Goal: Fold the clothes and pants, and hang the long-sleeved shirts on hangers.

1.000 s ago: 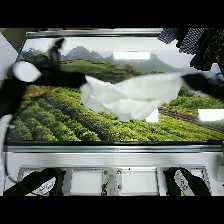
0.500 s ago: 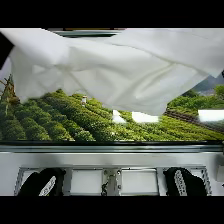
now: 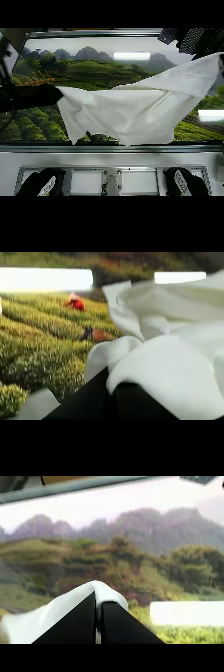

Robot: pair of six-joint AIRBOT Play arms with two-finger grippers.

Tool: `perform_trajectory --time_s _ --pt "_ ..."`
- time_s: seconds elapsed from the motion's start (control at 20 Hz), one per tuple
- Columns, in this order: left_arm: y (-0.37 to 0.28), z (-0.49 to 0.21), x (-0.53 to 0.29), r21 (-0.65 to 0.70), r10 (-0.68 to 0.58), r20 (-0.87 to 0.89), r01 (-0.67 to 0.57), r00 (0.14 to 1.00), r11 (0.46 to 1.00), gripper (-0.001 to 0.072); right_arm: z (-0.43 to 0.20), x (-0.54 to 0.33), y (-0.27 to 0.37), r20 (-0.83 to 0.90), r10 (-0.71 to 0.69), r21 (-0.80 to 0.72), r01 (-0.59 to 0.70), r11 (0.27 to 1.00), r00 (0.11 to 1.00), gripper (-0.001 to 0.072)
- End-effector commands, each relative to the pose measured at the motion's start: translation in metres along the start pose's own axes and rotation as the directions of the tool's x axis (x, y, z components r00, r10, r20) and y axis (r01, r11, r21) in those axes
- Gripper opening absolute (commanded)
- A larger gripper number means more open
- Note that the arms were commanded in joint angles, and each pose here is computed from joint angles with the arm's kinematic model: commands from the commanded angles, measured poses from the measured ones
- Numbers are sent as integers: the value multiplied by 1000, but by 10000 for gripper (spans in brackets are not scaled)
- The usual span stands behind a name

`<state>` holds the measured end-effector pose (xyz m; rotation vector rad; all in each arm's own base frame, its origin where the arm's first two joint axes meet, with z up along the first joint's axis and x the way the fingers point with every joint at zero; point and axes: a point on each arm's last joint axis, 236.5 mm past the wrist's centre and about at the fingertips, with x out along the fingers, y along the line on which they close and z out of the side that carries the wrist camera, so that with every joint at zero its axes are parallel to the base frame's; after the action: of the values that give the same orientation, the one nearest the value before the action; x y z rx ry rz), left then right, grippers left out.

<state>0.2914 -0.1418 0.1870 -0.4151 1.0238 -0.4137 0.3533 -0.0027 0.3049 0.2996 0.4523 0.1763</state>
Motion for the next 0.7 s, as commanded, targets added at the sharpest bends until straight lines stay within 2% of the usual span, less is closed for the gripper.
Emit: perform_trajectory --time_s 0.0,0.1,0.25,0.3,0.35,0.4,0.45,0.55,0.65 --pt "51 -43 86 -115 23 -258 -54 966 992 11 -65 85 -46 -288 -91 -34 85 996 953 16" --pt "71 -21 127 -102 39 -250 -66 967 993 11 -73 144 -51 -275 -103 -57 91 994 956 16" --pt "86 47 167 -48 60 -132 -67 989 997 11 -44 206 -50 -99 -104 -72 97 993 990 24" --pt "90 77 172 -50 65 -68 -69 996 996 77 -30 215 -50 -47 -105 -75 102 992 993 149" --pt "95 104 172 -53 69 -10 -70 998 996 427 -18 217 -50 -15 -106 -78 105 991 994 370" --pt "99 130 166 -70 73 41 -70 997 995 695 -7 214 -53 11 -111 -80 111 991 994 554" --pt "104 146 158 -80 76 69 -71 995 994 695 3 207 -56 29 -117 -78 119 990 993 617" --pt "117 156 141 -96 89 69 -82 994 992 695 11 180 -66 20 -141 -69 142 987 990 612" --pt "128 131 136 -109 98 -4 -98 995 989 694 -15 150 -79 -105 -162 -70 155 985 981 612"
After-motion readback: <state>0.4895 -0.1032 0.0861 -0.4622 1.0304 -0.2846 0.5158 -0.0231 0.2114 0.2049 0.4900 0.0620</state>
